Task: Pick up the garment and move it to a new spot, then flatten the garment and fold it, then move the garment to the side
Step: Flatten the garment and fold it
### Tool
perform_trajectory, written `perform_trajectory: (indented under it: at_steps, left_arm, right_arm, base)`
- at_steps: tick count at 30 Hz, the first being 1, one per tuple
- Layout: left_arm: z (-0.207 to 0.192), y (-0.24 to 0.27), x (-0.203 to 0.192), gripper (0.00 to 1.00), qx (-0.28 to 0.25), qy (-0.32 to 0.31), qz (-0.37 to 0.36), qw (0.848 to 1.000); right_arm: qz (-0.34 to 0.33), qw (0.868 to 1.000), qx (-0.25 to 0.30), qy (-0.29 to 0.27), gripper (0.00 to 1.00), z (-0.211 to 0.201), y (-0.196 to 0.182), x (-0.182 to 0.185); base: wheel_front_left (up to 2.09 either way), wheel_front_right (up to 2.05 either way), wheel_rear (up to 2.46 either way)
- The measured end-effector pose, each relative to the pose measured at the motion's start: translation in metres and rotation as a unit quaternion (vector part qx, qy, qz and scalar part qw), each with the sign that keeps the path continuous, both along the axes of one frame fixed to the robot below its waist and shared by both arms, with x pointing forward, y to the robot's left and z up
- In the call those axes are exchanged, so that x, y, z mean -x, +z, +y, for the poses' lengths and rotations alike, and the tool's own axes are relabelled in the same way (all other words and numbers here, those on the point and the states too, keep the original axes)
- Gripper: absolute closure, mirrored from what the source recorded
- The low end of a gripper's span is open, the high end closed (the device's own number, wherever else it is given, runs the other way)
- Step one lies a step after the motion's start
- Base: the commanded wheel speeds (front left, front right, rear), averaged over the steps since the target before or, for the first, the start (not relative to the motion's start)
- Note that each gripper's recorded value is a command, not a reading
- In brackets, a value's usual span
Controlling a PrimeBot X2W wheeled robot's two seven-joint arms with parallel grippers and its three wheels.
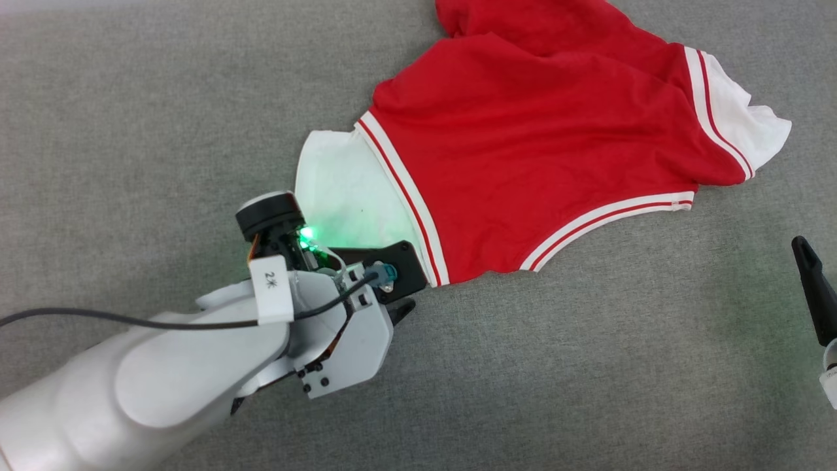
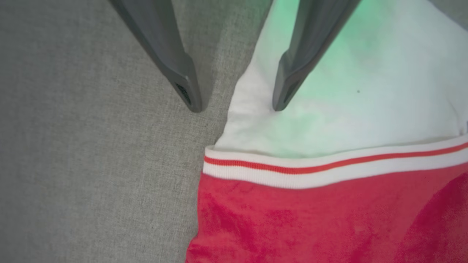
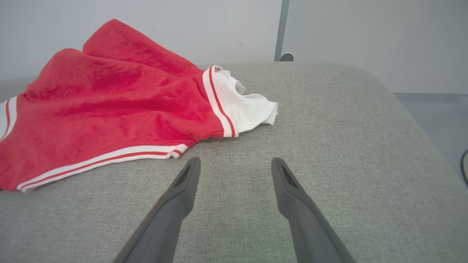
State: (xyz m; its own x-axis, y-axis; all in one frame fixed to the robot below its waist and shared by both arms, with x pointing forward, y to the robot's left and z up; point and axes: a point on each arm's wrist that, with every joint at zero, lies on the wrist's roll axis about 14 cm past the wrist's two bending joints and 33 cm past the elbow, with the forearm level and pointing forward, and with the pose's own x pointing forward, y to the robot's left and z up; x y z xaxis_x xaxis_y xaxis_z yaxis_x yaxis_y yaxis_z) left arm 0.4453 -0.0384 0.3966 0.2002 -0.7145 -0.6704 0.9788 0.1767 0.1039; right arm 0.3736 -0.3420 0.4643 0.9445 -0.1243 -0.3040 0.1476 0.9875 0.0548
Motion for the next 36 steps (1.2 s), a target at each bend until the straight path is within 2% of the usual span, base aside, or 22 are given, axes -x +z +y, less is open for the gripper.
perform_trajectory:
  at_steps: [3,4,5,6,7,10,15,21,27,31,34,36]
  left_arm:
    - [-0.001,-0.003,-0.004,0.00,0.002,-0.001,-0.012,1.000]
    - [-0.002,-0.005,-0.005,0.11,0.002,-0.001,-0.013,1.000]
    - [-0.003,-0.005,-0.005,0.56,0.003,-0.001,-0.015,1.000]
    - [-0.004,-0.006,-0.006,0.85,0.005,0.000,-0.015,1.000]
    - [-0.004,-0.007,-0.007,1.00,0.006,0.001,-0.015,1.000]
    - [-0.007,-0.007,-0.013,1.00,0.011,0.005,-0.020,1.000]
    - [-0.009,-0.008,-0.016,1.00,0.019,0.009,-0.019,1.000]
    - [-0.011,-0.007,-0.017,1.00,0.029,0.011,-0.017,0.999]
    - [-0.011,-0.010,-0.018,1.00,0.040,0.013,-0.012,0.999]
    - [-0.011,-0.012,-0.020,1.00,0.046,0.014,-0.008,0.999]
    - [-0.010,-0.014,-0.020,1.00,0.050,0.015,-0.003,0.999]
    - [-0.010,-0.016,-0.021,1.00,0.051,0.016,0.000,0.999]
  right_arm:
    - [0.012,1.000,0.010,0.014,0.00,0.001,0.000,-0.004]
    - [0.019,0.999,0.014,0.022,0.00,0.002,0.000,-0.006]
    - [0.026,0.999,0.017,0.029,0.00,0.003,0.000,-0.008]
    - [0.035,0.999,0.018,0.036,0.00,0.004,-0.001,-0.011]
    - [0.049,0.997,0.024,0.046,0.00,0.005,-0.003,-0.012]
    - [0.088,0.992,0.052,0.076,0.00,0.002,-0.004,-0.019]
    - [0.144,0.972,0.132,0.130,0.00,-0.008,-0.001,-0.038]
    - [0.211,0.932,0.223,0.192,0.00,-0.019,-0.010,-0.055]
    - [0.234,0.909,0.270,0.215,0.00,-0.031,-0.025,-0.081]
    - [0.269,0.886,0.293,0.239,0.00,-0.031,-0.052,-0.086]
    - [0.280,0.874,0.302,0.257,0.00,-0.028,-0.066,-0.093]
    - [0.284,0.871,0.302,0.264,0.00,-0.025,-0.073,-0.098]
  base:
    - [0.00,0.00,0.00]
    - [0.00,0.00,0.00]
    - [0.00,0.00,0.00]
    - [0.00,0.00,0.00]
    - [0.00,0.00,0.00]
    - [0.00,0.00,0.00]
    - [0.00,0.00,0.00]
    - [0.00,0.00,0.00]
    - [0.00,0.00,0.00]
    - [0.00,0.00,0.00]
    - [0.00,0.00,0.00]
    - [0.00,0.00,0.00]
